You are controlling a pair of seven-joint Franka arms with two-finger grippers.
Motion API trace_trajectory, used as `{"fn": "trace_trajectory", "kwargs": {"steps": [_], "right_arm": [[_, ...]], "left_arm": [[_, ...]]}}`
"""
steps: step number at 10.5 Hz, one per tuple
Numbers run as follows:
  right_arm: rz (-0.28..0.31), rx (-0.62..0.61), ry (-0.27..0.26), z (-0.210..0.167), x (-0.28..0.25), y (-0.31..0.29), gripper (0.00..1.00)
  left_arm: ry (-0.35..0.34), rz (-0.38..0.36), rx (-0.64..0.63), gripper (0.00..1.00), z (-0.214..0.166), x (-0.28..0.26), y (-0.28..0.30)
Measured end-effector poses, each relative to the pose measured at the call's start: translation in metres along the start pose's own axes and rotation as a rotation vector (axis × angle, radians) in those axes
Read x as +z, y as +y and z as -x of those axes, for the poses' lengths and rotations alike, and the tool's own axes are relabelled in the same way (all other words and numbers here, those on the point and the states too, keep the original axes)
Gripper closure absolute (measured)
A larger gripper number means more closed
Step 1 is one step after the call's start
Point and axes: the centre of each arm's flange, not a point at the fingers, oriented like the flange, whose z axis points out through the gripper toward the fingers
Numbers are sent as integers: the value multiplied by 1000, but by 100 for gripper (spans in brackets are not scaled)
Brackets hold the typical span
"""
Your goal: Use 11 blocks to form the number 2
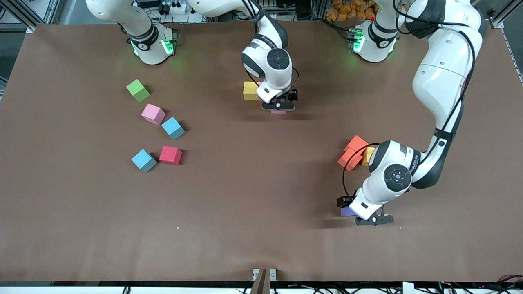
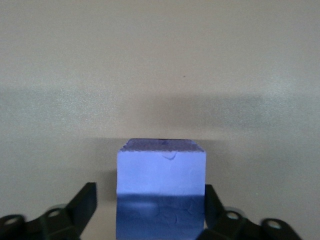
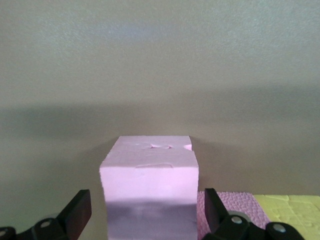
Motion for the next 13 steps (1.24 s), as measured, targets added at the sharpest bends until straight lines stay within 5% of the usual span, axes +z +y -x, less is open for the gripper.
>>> {"fn": "trace_trajectory", "kwargs": {"steps": [2,5,8,10,13], "right_arm": [[1,27,7,-19,-33,5,0],[23,109,-17,-82,-77,53,0],[56,146,-46,-175,-101,145,0],[125,72,-56,-212,-104,210,0],[180,-140,-112,-212,-95,283,0]], "left_arm": [[-2,1,-3,41,0,3,-1],[-29,46,-99,45,5,2,15],[-81,47,-160,45,53,-2,84],[-123,36,-209,45,109,-28,130],[-165,3,-299,45,198,-59,184]]}}
